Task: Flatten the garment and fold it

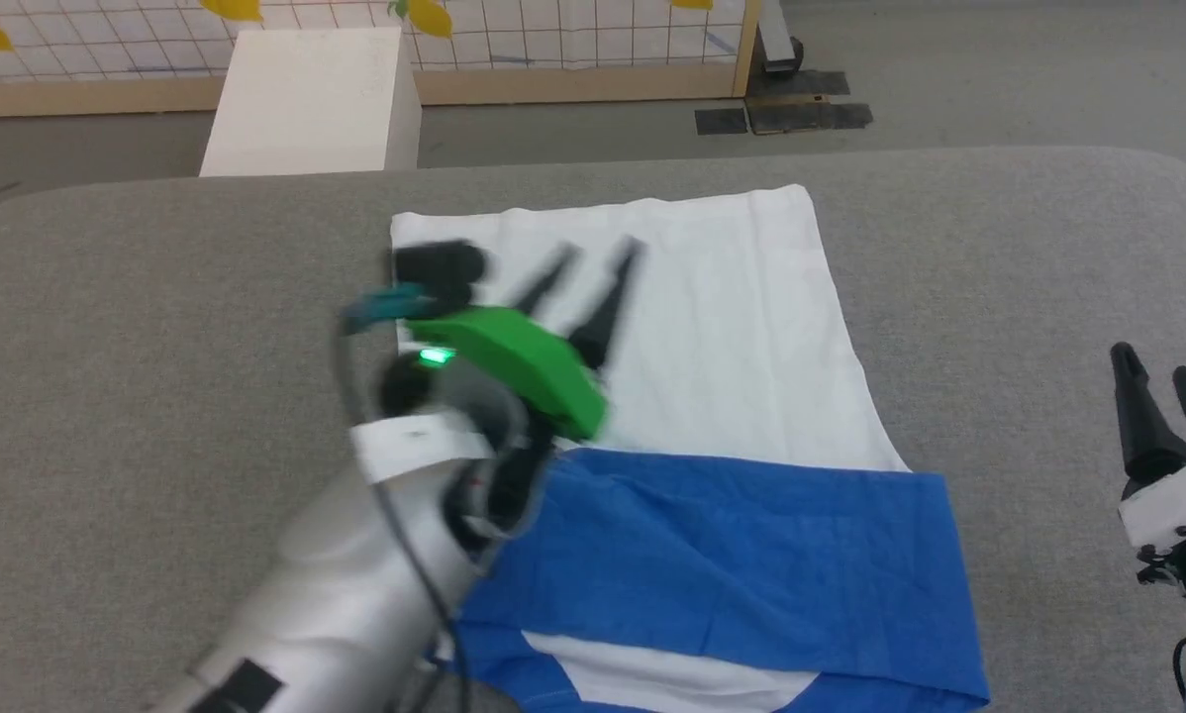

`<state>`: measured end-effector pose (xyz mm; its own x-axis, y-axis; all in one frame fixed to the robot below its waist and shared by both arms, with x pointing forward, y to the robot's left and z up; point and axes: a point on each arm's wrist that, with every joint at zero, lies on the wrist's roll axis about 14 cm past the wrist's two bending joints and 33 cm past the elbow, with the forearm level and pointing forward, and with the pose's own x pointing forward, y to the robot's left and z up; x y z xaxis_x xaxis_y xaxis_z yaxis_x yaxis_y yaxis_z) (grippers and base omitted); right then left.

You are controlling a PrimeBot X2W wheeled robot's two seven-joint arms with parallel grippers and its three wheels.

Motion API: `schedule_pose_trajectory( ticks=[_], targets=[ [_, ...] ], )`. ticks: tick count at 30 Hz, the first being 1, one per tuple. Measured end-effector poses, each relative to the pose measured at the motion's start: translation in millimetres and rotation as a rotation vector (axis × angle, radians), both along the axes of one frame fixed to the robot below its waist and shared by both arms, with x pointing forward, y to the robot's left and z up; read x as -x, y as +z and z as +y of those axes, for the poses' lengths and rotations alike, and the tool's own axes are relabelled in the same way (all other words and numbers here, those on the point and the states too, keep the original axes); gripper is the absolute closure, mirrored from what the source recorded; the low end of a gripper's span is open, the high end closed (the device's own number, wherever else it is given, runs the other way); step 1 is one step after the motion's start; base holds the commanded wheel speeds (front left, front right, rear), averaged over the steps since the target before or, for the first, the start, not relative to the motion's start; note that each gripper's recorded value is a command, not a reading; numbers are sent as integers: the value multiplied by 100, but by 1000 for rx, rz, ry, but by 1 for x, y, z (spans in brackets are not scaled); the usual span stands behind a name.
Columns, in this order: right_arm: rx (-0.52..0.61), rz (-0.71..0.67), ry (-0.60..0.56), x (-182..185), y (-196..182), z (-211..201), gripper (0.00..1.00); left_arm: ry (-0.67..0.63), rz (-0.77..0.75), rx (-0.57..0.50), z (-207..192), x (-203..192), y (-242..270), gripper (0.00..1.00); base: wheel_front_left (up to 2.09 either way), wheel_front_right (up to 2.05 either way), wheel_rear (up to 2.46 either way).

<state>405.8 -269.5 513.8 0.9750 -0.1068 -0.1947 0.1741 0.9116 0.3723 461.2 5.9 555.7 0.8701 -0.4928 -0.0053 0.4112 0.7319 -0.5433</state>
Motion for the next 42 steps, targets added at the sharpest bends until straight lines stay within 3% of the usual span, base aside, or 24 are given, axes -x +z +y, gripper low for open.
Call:
schedule_pose_trajectory(
  ticks=[3,7,13,20,26,34,42],
  targets=[
    [0,8,29,-1,-1,9,0,192,-129,-67,63,-20,17,0,0,0,0],
    [4,19,60,-5,-5,19,0,361,-191,-177,125,-24,18,0,0,0,0],
    [32,63,140,-22,-15,39,0,501,-191,-263,172,-11,-3,0,0,0,0],
    [103,126,251,-88,-8,59,0,561,-219,-250,183,-16,-7,0,0,0,0],
    [244,251,357,-155,-15,76,0,568,-217,-235,177,-29,-21,0,0,0,0],
    [386,518,477,-211,-80,107,0,626,-174,-264,193,-42,-52,0,0,0,0],
    [464,671,531,-238,-136,131,0,682,-121,-316,215,-39,-80,0,0,0,0]
  ],
)
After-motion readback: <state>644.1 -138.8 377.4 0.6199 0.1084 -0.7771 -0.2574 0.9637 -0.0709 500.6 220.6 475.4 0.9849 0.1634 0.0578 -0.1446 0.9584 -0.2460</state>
